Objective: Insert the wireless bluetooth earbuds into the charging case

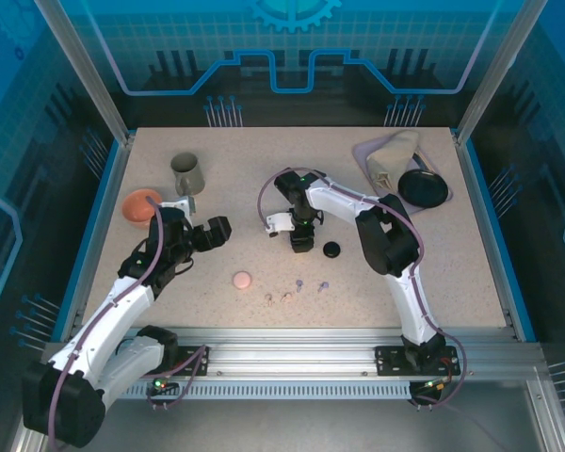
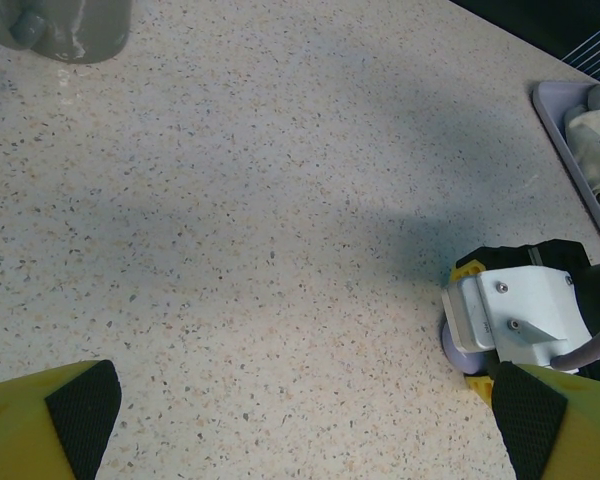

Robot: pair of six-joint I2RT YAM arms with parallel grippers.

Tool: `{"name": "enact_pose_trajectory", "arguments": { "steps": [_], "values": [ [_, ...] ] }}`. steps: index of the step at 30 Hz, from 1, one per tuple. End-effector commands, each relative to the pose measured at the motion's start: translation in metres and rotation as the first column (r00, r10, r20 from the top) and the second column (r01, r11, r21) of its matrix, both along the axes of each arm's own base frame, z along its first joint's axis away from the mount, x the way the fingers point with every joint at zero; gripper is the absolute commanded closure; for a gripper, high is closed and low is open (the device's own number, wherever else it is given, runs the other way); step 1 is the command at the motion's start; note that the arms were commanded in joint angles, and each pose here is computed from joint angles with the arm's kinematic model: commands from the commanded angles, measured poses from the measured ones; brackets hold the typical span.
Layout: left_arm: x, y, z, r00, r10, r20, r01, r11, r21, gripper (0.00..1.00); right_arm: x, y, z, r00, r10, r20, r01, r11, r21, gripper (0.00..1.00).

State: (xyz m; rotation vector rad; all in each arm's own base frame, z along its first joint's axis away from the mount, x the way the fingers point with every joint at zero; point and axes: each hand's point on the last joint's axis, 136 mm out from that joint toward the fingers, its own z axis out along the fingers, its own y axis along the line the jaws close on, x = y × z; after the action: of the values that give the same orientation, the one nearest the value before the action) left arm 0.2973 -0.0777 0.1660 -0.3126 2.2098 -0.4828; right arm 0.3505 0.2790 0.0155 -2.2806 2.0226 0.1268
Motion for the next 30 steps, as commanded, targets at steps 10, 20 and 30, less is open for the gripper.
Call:
{"name": "enact_pose_trajectory", "arguments": {
  "steps": [10,20,30],
  "values": [
    [0.000,-0.004,-0.003,1.000,-0.022,-0.020,0.021,1.000,-0.022,0.01,-0.004,-0.003,-0.008,0.997,-0.045,-0.062,0.047,0.999,0.021,0.44],
    [0.003,-0.021,-0.005,0.996,-0.087,-0.031,0.084,0.992,-0.096,0.01,-0.001,-0.010,0.027,0.996,-0.085,0.005,0.083,0.990,0.117,0.49],
    [0.011,-0.056,0.008,0.971,-0.239,0.014,0.235,0.943,-0.235,0.03,-0.014,-0.020,0.087,0.982,-0.177,0.066,0.148,0.938,0.312,0.50]
  ]
}}
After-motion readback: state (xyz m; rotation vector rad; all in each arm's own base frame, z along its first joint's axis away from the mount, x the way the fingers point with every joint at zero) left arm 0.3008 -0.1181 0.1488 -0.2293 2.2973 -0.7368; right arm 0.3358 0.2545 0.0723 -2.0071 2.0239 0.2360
